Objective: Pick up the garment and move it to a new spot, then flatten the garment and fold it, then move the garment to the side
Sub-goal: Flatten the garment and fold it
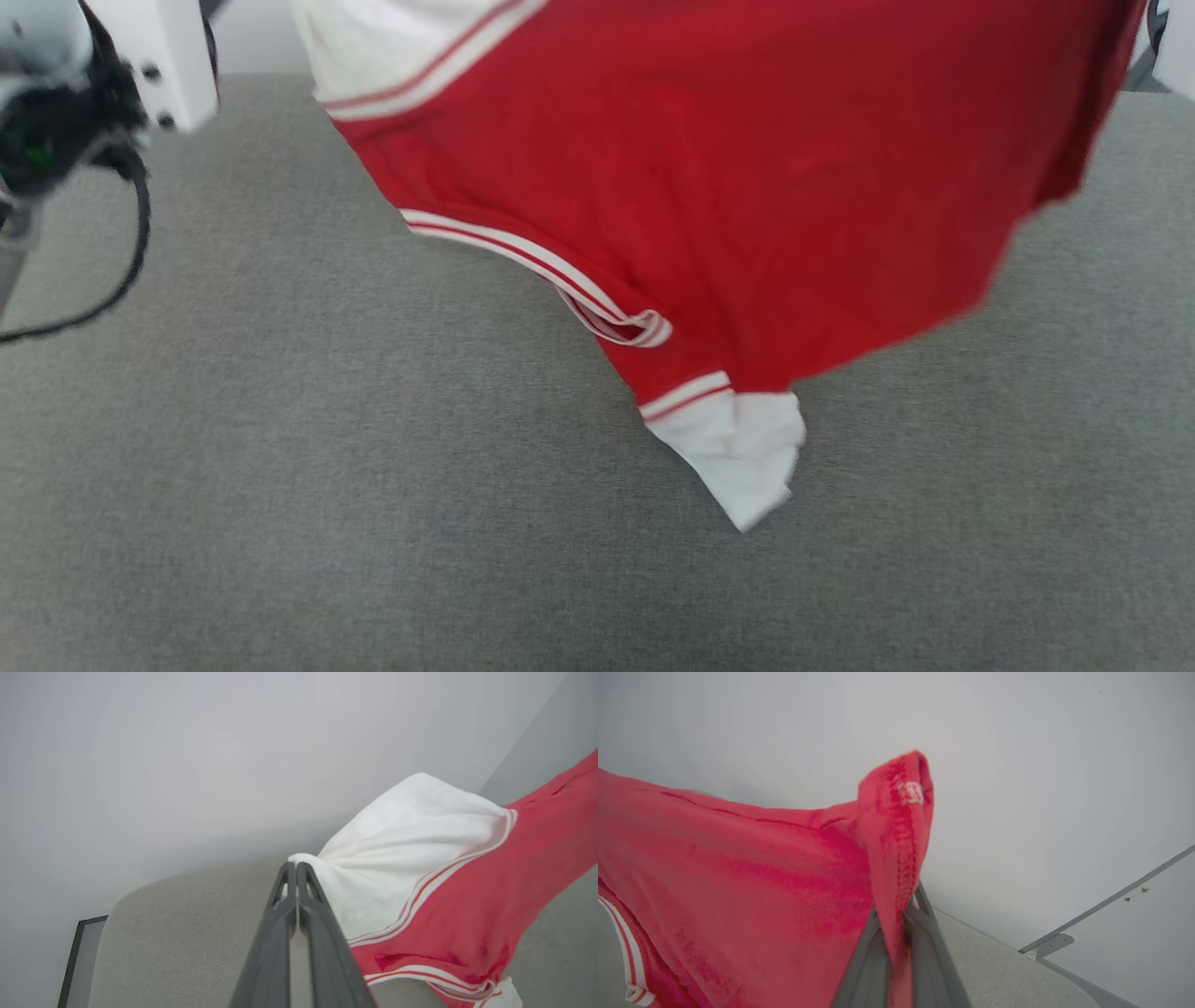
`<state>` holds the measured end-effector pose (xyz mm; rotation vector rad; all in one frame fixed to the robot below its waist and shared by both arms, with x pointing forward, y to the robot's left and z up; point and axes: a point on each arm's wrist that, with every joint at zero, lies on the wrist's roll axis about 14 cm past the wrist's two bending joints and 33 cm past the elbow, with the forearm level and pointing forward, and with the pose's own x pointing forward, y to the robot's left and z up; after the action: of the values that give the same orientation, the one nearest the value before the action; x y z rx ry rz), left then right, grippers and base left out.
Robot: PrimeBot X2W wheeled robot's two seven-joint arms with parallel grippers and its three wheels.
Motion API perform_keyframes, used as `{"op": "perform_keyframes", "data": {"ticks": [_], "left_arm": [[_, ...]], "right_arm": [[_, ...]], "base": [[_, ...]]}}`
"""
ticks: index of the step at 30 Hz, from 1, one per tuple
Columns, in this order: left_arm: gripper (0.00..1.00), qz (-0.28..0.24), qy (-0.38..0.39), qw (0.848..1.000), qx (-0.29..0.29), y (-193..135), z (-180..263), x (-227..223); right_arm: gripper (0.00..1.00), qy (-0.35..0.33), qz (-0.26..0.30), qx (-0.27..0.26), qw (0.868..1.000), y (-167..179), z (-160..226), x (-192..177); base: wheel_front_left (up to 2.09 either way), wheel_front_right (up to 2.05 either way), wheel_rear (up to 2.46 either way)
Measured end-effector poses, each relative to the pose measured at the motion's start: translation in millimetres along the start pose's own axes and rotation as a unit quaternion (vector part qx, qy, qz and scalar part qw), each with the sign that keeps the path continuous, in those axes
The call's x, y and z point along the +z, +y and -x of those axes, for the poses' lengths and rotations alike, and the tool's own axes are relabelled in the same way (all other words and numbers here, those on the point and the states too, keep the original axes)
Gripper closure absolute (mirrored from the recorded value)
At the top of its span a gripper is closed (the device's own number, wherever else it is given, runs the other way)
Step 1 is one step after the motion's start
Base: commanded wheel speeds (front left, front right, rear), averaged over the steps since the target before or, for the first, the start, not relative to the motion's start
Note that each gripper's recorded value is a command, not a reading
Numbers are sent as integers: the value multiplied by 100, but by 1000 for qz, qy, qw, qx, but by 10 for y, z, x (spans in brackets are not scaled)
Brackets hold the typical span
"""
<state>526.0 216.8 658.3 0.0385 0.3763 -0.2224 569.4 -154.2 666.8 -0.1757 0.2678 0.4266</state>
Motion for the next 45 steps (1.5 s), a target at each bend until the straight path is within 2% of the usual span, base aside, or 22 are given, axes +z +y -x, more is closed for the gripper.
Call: {"op": "perform_keyframes", "data": {"ticks": [9,14,18,23,26,29,31,33,36,38,41,45], "left_arm": [[100,-18,-68,998,5,-64,-112,650],[100,-25,-113,993,14,-51,-326,922],[100,-41,-162,985,35,21,-616,1146],[100,-72,-269,959,59,62,-797,1547],[100,-99,-340,933,69,66,-827,1766],[100,-108,-429,894,69,8,-741,2013],[100,-118,-447,885,57,-40,-755,2030],[100,-124,-433,892,43,-59,-843,1915],[100,-128,-381,916,23,-38,-1035,1576],[100,-123,-316,941,23,41,-1195,1214],[100,-106,-219,970,20,99,-1348,670],[100,-79,-90,993,0,55,-1388,-76]], "right_arm": [[100,-45,4,-28,999,-104,92,269],[100,-66,7,-58,996,-242,-62,318],[100,-81,7,-85,993,-355,-367,289],[100,-119,33,-110,986,-466,-665,298],[100,-175,65,-130,974,-565,-752,426],[100,-226,96,-144,959,-623,-807,528],[100,-232,115,-147,955,-620,-880,471],[100,-212,115,-138,960,-540,-1011,304],[100,-179,112,-116,971,-348,-1182,50],[100,-149,100,-101,979,-222,-1266,-183],[100,-99,76,-84,989,-90,-1324,-534],[100,-30,38,-63,997,100,-1323,-971]], "base": [[0,0,0],[0,0,0],[0,0,0],[0,0,0],[0,0,0],[0,0,0],[0,0,0],[0,0,0],[0,0,0],[0,0,0],[0,0,0],[0,0,0]]}}
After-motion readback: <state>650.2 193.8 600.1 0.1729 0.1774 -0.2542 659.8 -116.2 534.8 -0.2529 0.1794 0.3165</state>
